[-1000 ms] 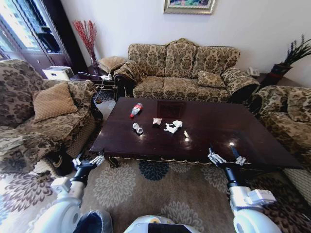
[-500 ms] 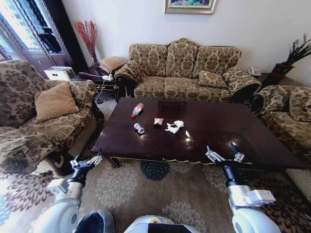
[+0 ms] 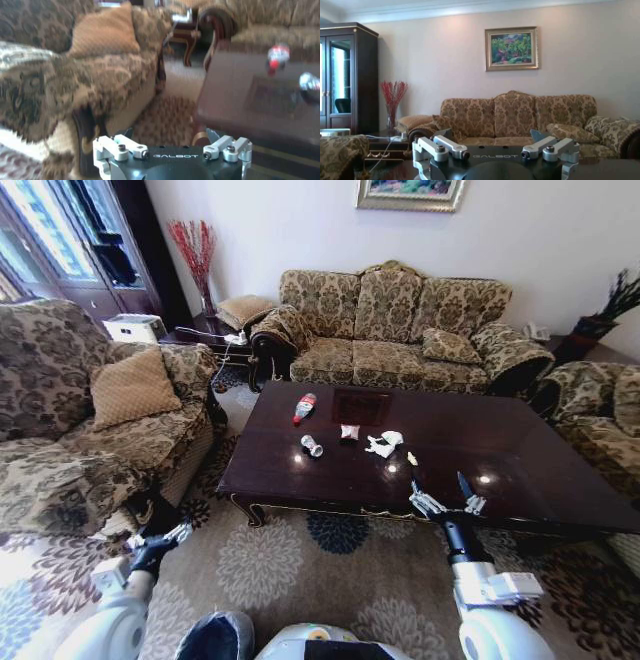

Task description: Move to the front of the table and place the trash on the table into the trash bin.

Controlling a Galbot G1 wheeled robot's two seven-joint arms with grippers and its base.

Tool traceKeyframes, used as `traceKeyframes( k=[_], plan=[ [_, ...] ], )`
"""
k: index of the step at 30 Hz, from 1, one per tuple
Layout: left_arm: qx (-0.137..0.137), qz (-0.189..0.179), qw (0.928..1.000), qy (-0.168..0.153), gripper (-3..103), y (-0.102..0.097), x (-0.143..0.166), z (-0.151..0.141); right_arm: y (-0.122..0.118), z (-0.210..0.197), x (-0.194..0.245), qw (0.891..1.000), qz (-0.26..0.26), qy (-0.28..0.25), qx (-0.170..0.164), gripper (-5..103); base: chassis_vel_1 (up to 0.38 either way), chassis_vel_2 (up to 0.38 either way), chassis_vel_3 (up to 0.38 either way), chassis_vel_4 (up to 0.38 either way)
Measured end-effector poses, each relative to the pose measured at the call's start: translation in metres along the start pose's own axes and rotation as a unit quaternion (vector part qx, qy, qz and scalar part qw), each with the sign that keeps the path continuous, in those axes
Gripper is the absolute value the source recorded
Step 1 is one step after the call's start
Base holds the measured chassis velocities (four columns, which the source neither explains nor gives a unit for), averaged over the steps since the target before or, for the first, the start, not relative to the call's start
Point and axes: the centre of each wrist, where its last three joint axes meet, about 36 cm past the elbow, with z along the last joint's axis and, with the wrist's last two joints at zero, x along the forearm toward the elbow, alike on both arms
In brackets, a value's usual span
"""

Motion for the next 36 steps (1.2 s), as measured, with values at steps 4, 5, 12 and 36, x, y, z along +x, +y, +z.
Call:
traceKeyframes(
  k=[4, 5, 12, 36],
  plan=[
    [0.001, 0.014, 0.9987, 0.050, 100, -0.004, 0.006, 0.009, -0.004, 0.001, 0.005, 1.000, 0.004, -0.005, -0.002, 100, 0.010, -0.109, -0.035, 0.103],
    [0.000, 0.011, 0.9980, 0.063, 100, -0.002, 0.006, 0.015, -0.006, 0.002, 0.005, 1.000, 0.006, -0.005, -0.004, 100, 0.050, -0.122, -0.118, 0.109],
    [-0.003, -0.023, 0.9937, 0.110, 100, 0.016, 0.000, 0.048, -0.014, 0.007, 0.004, 1.000, 0.009, 0.002, -0.009, 100, 0.148, -0.143, -0.158, 0.161],
    [-0.046, -0.004, 0.9565, 0.288, 100, 0.078, -0.039, 0.161, 0.002, 0.083, 0.031, 0.997, -0.045, 0.054, 0.037, 100, 0.074, -0.074, -0.063, 0.071]
  ],
)
